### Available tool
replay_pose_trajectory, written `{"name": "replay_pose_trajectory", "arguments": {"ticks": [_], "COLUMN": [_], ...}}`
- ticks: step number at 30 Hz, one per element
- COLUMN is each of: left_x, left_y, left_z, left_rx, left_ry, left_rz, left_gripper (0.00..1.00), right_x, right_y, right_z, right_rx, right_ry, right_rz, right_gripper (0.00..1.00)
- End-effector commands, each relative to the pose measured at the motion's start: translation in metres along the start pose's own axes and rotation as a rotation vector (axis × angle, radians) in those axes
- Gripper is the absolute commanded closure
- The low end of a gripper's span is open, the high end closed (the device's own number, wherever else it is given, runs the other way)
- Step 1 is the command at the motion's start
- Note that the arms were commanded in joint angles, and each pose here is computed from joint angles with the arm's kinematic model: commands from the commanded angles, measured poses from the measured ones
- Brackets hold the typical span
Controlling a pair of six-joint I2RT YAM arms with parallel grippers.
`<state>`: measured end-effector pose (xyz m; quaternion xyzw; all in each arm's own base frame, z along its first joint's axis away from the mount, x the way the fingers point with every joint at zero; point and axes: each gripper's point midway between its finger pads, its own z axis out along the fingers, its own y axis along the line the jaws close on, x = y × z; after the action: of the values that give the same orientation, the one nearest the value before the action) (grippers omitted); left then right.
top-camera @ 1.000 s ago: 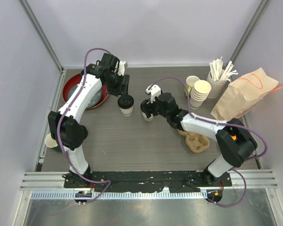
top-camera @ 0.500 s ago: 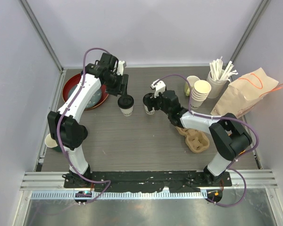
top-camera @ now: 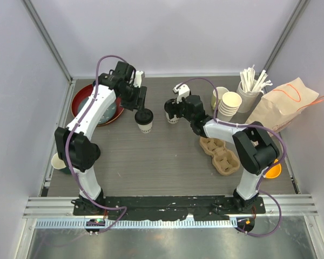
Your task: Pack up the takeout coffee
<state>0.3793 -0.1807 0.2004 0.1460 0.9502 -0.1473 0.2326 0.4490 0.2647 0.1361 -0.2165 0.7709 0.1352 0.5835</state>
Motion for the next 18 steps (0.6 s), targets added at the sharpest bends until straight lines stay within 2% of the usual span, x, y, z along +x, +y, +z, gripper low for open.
{"name": "replay_pose_trajectory", "arguments": {"ticks": [1, 7, 18], "left_x": [0.006, 0.006, 0.009], "left_y": [0.008, 0.008, 0.007], "left_z": [0.004, 0.002, 0.001], "left_rx": [-0.021, -0.017, -0.009], "left_ry": [0.022, 0.023, 0.029], "left_rz": [0.024, 0.031, 0.038], "left_gripper": [0.41, 0.41, 0.41], "right_x": [0.028, 0.013, -0.030], "right_y": [-0.006, -0.005, -0.002], "right_z": [0.005, 0.009, 0.005], "right_rx": [-0.004, -0.023, -0.067], "right_ry": [0.117, 0.122, 0.070], "right_rz": [-0.026, -0.043, -0.049], "right_gripper": [0.19, 0.06, 0.03]}}
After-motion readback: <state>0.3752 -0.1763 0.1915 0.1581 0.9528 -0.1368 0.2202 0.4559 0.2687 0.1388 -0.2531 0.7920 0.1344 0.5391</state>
